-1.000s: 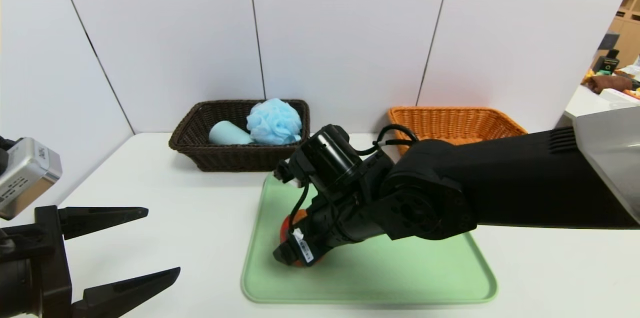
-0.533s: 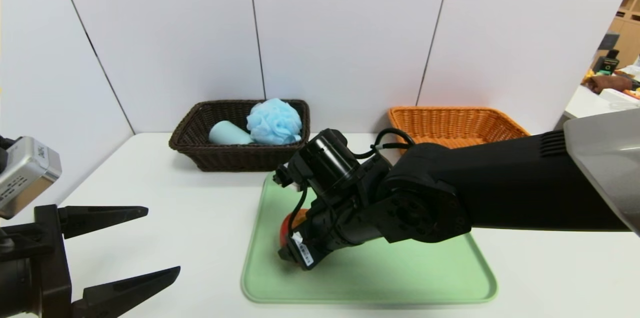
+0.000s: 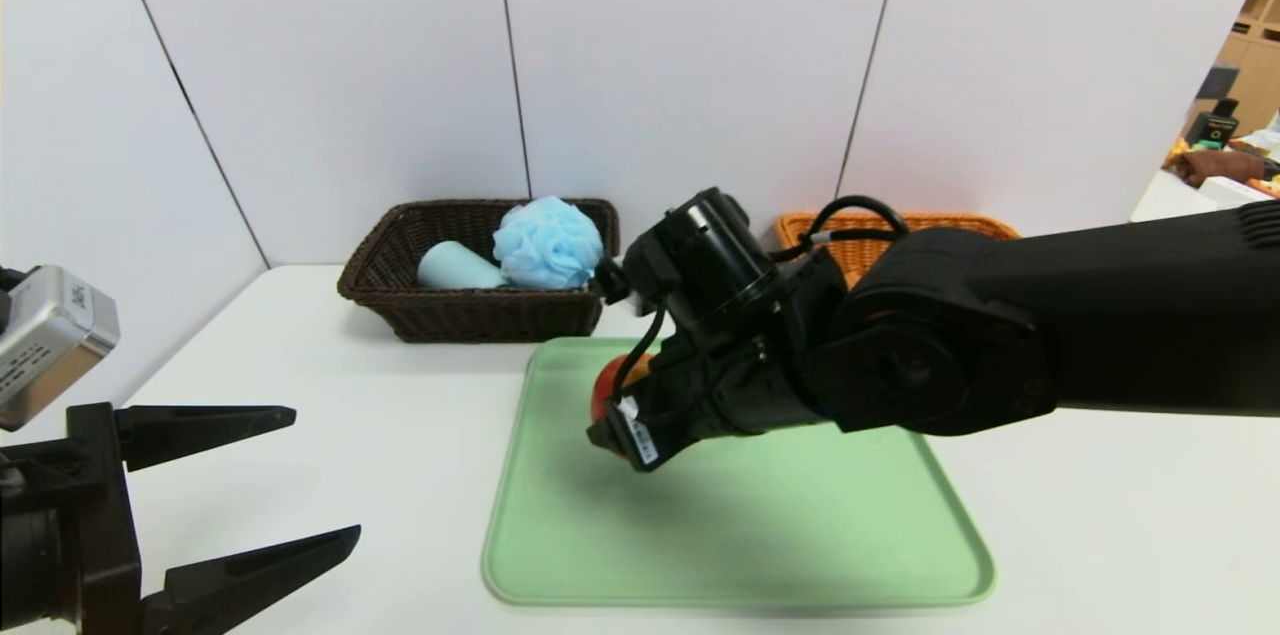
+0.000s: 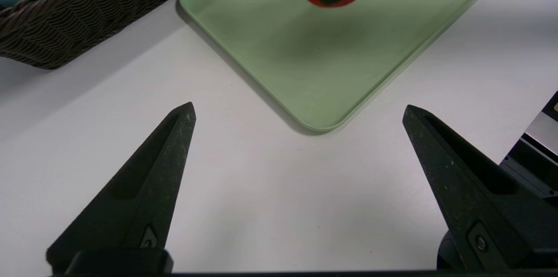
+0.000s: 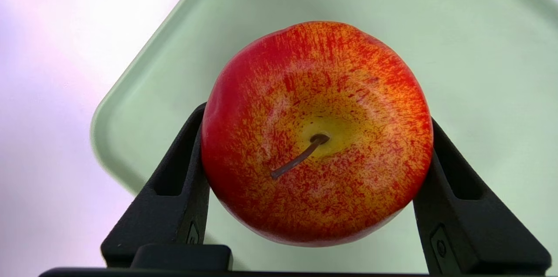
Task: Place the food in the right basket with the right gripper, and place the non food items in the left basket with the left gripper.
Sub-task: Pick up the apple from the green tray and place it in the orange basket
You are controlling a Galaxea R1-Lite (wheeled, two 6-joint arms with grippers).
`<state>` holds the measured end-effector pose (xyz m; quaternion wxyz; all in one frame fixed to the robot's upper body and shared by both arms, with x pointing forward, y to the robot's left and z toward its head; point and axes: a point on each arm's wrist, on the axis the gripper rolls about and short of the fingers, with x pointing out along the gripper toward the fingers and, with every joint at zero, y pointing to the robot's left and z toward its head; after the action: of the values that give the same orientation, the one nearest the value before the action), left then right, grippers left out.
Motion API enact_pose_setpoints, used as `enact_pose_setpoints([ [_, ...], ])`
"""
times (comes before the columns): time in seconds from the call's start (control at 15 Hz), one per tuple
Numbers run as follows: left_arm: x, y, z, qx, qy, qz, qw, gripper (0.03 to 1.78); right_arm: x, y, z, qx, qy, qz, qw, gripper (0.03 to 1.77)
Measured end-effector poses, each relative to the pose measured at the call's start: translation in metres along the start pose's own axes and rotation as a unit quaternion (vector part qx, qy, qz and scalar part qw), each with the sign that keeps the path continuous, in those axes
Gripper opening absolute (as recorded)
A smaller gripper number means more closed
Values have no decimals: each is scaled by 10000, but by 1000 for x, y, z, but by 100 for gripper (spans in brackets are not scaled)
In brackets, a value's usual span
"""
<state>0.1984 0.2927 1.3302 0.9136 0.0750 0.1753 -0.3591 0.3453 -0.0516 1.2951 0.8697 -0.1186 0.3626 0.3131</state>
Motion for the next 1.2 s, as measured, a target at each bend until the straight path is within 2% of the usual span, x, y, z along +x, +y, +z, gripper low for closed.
enact_pose_setpoints([
  [0.27, -1, 1, 5, 37, -76, 16, 10000, 169, -29, -46, 14, 413, -427, -397, 9974, 124],
  [0.47, -1, 1, 6, 38, -78, 16, 10000, 169, -51, -90, 20, 828, -729, -798, 9907, 124],
  [0.87, -1, 1, 6, 36, -78, 12, 10000, 169, -83, -168, 25, 1486, -1485, -1498, 9661, 124],
  [1.2, -1, 1, 6, 40, -85, 19, 10000, 169, -71, -238, 7, 1846, -1435, -2197, 9471, 124],
])
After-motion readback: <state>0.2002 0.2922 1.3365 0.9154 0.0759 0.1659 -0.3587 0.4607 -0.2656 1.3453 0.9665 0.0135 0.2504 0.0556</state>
